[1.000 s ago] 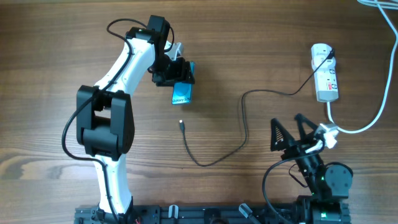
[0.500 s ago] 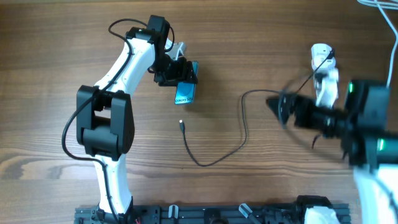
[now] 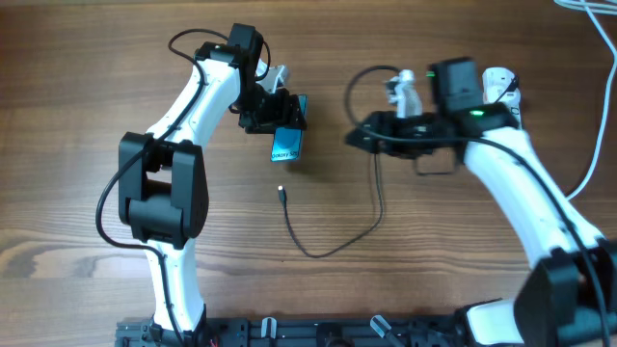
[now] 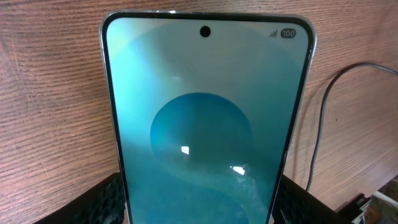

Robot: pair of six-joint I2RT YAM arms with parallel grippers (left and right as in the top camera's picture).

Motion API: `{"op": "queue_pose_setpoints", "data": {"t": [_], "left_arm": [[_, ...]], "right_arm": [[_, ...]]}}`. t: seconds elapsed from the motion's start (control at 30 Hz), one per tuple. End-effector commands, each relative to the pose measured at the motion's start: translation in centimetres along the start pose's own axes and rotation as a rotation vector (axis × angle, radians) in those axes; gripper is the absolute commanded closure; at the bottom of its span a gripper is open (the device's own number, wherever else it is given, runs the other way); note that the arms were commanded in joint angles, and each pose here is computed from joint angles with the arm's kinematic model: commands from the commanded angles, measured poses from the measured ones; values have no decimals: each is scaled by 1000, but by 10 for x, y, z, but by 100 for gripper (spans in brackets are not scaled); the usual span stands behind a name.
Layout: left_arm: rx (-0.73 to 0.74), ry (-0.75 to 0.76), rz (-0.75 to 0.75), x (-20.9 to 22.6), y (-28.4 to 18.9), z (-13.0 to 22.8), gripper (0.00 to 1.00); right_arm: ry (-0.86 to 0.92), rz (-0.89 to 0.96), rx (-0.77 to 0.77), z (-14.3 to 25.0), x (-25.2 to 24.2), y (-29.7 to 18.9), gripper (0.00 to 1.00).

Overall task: Plug charger to phone and switch on socket
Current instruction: 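Move the right gripper left toward the phone held by the left gripper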

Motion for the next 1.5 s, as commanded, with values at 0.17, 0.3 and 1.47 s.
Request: {"op": "queue_pose_setpoints", "data": {"t": [0.17,0.3,1.47], "left_arm": [[-27,31,25,-8,-12,0,29],[-24,29,25,-8,-12,0,28],[-37,47,117,-14,-14,-1,0]], "right_arm": [[-7,-32,87,-2,3,114,27],[21,-55,66,-11,-5,133,27],[-36,-174,77,-16,7,141,96]]}}
Point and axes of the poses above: each gripper's point midway between its finger pads, its own y axis out along the fingers, its own x axis along the line the jaws close on, z = x × y, the point moved 8 cm from there along -y, back along the fingers, and after that the axes turned 13 degrees about y, right-handed, at the moved point
